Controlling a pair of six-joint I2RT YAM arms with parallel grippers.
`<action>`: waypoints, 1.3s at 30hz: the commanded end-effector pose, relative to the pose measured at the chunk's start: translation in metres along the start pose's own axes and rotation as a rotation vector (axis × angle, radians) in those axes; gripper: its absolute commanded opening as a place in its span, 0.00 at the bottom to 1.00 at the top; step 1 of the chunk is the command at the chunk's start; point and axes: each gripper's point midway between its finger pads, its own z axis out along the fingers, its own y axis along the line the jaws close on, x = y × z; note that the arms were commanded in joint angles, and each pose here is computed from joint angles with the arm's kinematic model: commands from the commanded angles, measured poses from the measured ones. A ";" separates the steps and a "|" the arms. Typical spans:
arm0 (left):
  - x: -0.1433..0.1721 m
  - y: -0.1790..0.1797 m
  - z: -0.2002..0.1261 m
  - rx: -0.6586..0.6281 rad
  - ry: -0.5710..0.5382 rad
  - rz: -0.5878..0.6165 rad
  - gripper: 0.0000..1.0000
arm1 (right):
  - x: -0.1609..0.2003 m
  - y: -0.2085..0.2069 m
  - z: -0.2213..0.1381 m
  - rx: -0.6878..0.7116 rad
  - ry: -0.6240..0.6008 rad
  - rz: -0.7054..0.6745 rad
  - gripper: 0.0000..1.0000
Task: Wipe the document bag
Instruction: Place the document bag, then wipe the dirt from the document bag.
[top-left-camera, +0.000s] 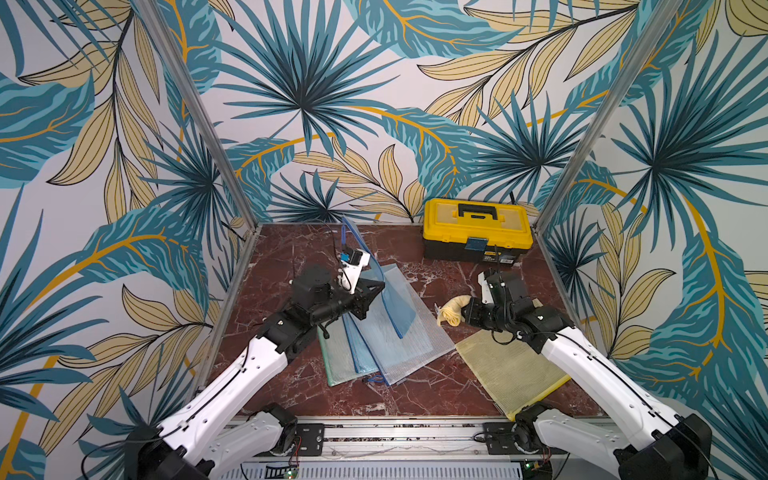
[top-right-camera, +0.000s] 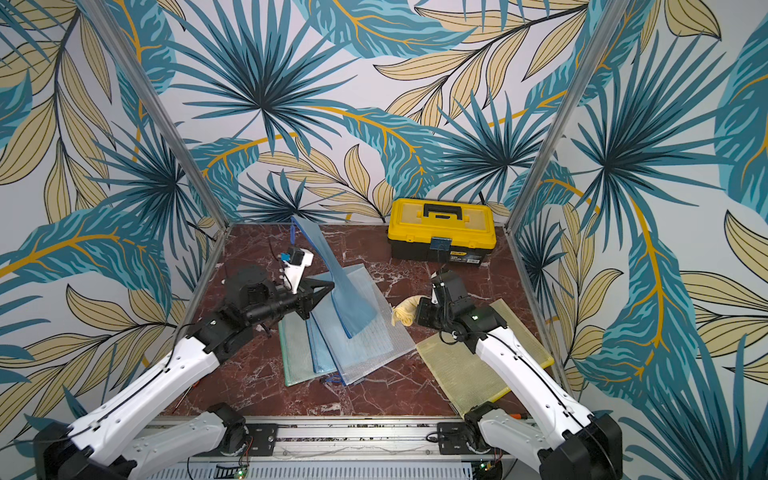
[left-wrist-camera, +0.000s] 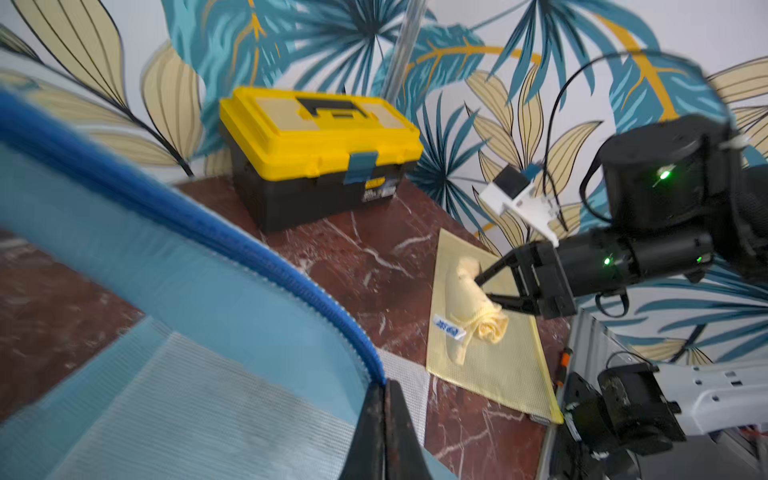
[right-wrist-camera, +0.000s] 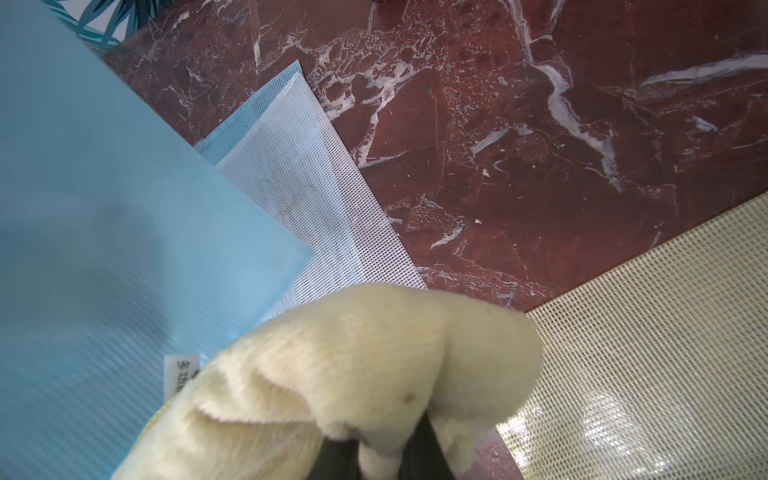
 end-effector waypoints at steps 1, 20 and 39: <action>-0.012 -0.028 0.002 0.177 -0.073 -0.032 0.00 | -0.001 0.000 0.000 -0.004 -0.006 -0.018 0.00; 0.133 0.057 0.078 0.019 0.266 -0.346 0.00 | 0.015 0.009 0.040 -0.028 0.114 -0.010 0.00; 0.216 0.112 0.081 -0.239 0.408 -0.627 0.00 | 0.041 0.056 0.165 0.156 0.359 -0.153 0.00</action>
